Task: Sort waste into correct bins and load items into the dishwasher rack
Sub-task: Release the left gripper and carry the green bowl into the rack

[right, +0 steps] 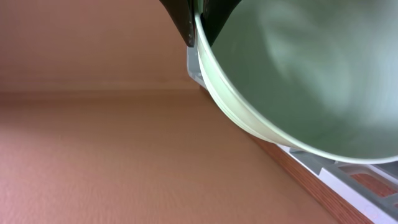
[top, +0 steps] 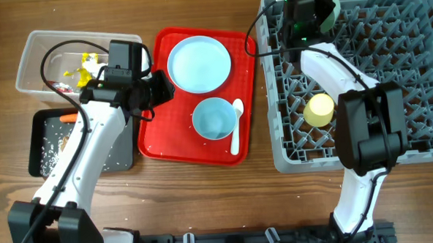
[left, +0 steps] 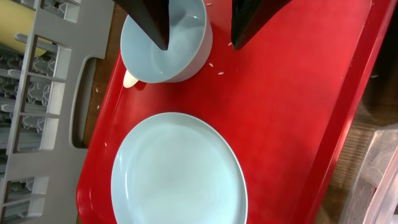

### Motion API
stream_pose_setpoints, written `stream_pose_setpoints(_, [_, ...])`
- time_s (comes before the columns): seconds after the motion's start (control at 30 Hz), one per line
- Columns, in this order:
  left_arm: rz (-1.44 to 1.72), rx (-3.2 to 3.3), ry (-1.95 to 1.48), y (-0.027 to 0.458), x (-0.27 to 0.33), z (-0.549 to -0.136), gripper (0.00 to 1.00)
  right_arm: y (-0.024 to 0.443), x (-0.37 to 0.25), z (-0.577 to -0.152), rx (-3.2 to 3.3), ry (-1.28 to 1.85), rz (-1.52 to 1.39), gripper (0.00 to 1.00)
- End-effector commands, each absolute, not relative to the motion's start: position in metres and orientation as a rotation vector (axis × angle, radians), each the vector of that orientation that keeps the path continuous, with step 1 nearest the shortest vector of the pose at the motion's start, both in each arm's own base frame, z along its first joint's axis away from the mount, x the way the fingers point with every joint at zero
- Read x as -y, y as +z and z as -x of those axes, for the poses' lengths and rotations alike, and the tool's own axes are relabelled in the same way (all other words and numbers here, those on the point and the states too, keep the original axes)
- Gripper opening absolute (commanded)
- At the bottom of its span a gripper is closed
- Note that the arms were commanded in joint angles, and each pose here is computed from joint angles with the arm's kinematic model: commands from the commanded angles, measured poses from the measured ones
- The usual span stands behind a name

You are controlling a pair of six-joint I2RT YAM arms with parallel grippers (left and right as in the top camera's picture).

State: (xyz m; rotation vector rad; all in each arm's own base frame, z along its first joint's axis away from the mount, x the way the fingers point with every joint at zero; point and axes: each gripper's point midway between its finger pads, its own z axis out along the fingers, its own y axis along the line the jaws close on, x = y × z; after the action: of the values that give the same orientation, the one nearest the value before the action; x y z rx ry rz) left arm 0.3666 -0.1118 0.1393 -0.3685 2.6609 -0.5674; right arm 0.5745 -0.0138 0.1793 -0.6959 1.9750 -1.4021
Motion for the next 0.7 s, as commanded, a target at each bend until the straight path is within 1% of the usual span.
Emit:
stream_pose_setpoints(0.0, [0.369,-2.646,-0.556,0.143,0.110,-0.372,0.32,0.150,0.011,-0.566,-2.036,-1.424,0.708,0.05])
stream_pose_setpoints(0.27, [0.370,-2.646,-0.556,0.143,0.110,-0.372,0.32,0.149,-0.005,-0.553,-2.050,-1.501,0.740,0.04])
stream_pose_setpoints(0.67, [0.369,-2.646,-0.556,0.143,0.110,-0.372,0.33,0.174,-0.014,-0.518,-2.031,-1.770,0.543,0.07])
